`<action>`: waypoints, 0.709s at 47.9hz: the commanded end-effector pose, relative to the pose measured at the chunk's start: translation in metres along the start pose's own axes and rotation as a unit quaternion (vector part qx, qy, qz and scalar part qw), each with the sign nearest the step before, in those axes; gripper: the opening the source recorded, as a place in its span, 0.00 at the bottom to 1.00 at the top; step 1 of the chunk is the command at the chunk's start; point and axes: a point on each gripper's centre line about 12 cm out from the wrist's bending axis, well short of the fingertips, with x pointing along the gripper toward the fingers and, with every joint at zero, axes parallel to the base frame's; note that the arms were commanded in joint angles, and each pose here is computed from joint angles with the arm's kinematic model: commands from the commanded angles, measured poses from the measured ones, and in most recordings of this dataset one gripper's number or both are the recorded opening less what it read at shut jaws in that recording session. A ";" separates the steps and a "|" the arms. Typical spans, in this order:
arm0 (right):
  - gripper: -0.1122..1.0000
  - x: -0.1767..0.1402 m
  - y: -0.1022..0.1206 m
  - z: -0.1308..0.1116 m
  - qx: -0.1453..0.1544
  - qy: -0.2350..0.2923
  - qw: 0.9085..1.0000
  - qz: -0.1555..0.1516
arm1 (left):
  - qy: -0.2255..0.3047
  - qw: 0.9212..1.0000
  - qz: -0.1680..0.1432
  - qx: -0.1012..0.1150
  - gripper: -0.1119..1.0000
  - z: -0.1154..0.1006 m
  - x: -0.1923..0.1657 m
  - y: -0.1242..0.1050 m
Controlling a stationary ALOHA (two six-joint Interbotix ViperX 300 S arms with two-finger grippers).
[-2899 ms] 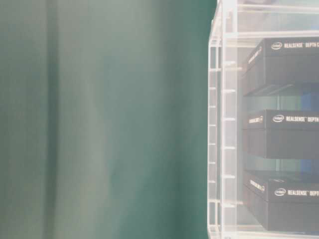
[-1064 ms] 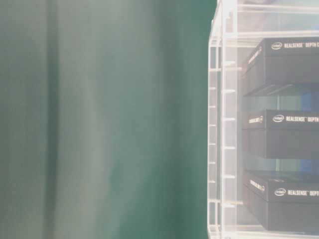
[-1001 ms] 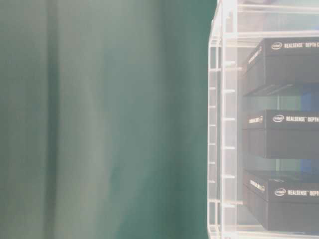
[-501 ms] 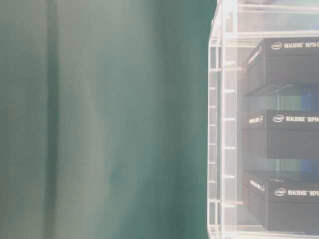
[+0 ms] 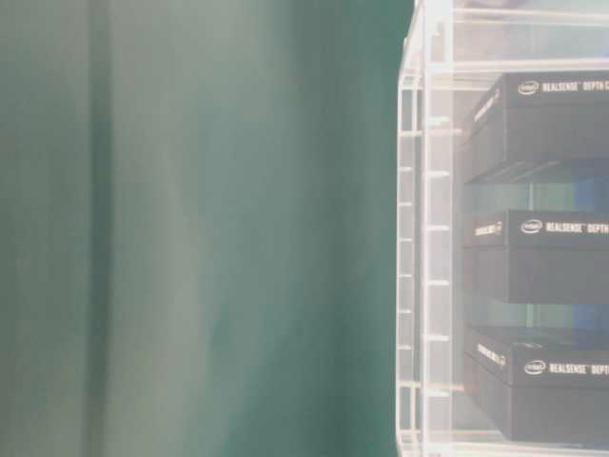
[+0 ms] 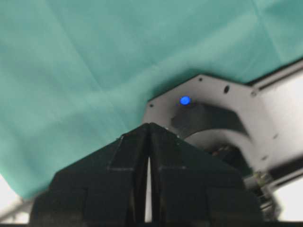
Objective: Take the box out of the case with both arms.
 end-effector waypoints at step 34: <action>0.10 -0.003 -0.005 0.016 0.363 -0.052 0.930 -0.010 | -0.008 0.943 -0.004 -0.334 0.10 0.006 -0.005 0.001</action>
